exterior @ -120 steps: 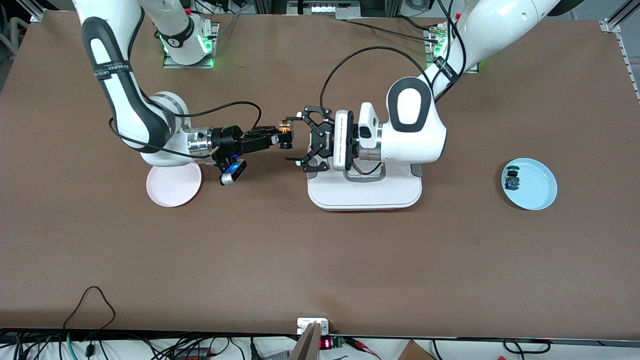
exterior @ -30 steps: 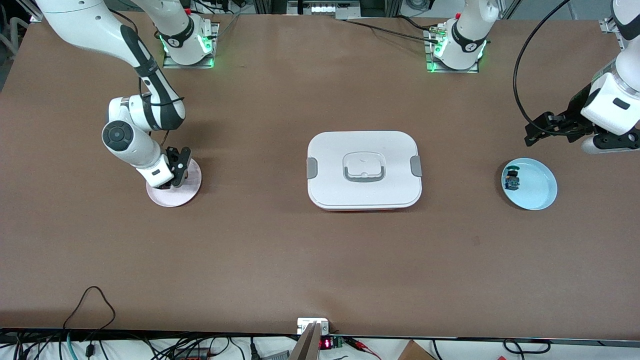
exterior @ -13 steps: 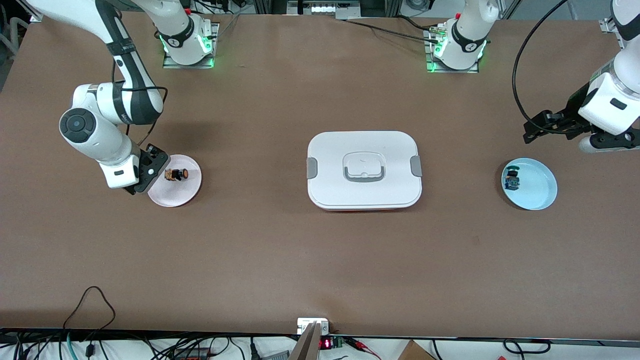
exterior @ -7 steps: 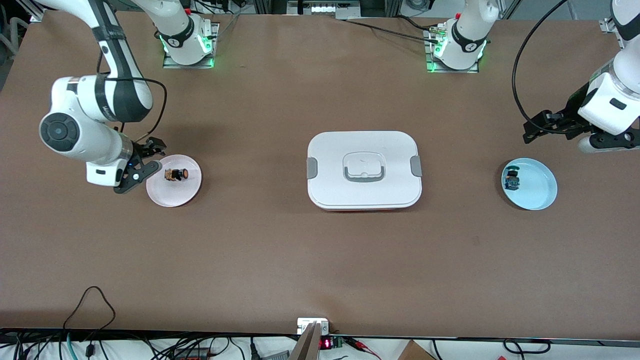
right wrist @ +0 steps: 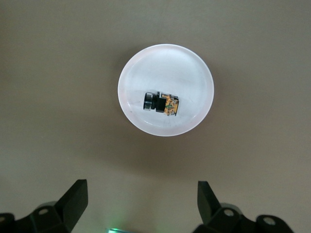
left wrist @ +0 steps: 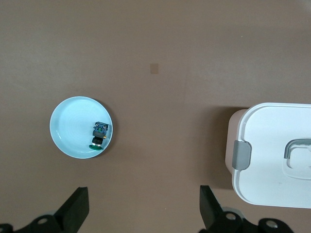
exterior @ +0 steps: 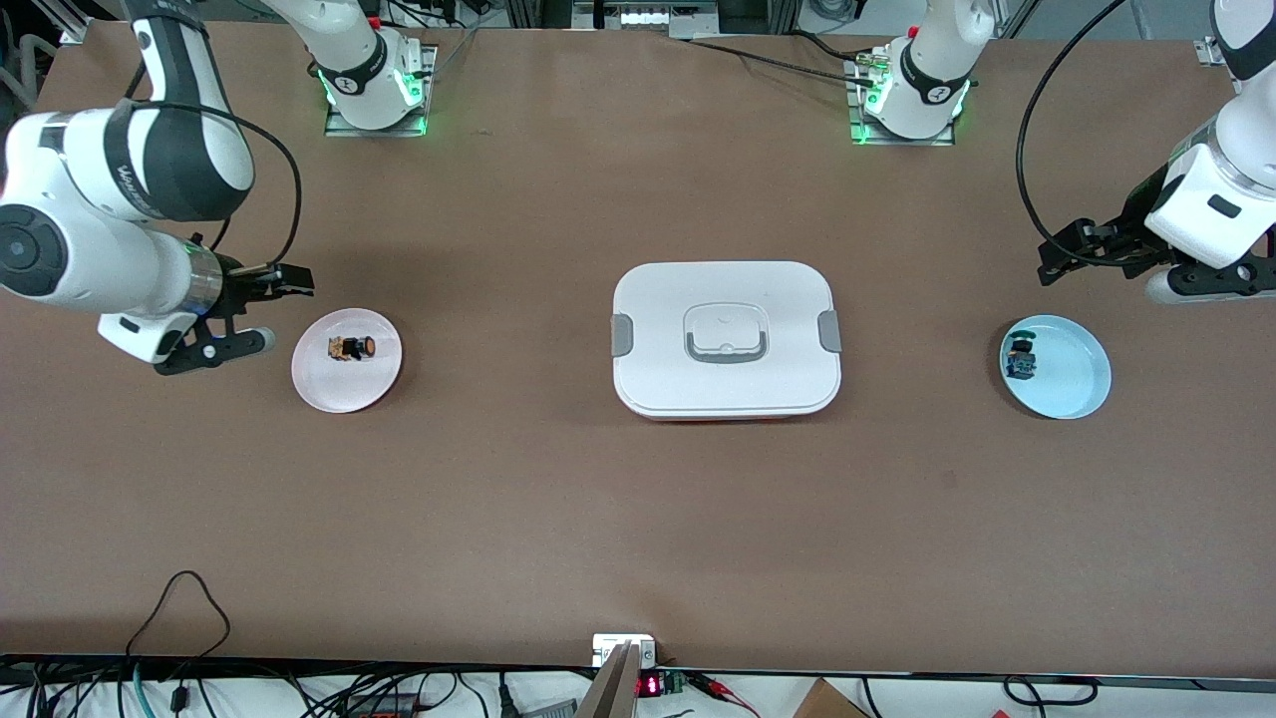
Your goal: Transfer orange switch to right arm and place
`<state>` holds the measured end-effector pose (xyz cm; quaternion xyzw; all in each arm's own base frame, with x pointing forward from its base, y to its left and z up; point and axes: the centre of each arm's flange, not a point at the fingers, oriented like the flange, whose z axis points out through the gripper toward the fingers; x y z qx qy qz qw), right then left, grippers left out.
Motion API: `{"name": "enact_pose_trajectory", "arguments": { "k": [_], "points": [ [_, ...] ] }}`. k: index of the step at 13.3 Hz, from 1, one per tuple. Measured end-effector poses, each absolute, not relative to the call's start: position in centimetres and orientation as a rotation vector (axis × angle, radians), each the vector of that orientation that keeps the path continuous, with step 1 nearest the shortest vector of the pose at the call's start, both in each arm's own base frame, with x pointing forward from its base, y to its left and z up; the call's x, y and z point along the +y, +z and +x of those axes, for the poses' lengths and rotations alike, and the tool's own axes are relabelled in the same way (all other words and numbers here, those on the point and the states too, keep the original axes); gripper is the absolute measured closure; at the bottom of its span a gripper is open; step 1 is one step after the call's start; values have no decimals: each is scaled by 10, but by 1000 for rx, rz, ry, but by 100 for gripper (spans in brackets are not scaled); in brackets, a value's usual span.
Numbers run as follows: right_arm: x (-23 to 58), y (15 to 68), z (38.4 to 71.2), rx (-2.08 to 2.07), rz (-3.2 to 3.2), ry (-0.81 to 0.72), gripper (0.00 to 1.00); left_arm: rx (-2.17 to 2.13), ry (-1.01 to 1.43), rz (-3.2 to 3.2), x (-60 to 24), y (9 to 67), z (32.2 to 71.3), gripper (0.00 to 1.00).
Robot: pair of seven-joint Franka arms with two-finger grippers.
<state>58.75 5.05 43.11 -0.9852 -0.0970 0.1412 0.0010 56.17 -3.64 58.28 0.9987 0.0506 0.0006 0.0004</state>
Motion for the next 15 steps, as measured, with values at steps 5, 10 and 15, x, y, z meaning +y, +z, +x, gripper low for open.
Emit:
{"name": "enact_pose_trajectory", "arguments": {
  "k": [5, 10, 15],
  "points": [
    [46, 476, 601, -110, -3119, 316, 0, 151, 4, 3137, -39, 584, 562, 0],
    [-17, 513, 604, 227, -3120, 181, 0, 154, 5, 3137, -38, 584, 562, 0],
    [-29, 500, 604, 123, -3128, 48, 0, 153, 5, 3137, -39, 584, 562, 0]
  ]
}}
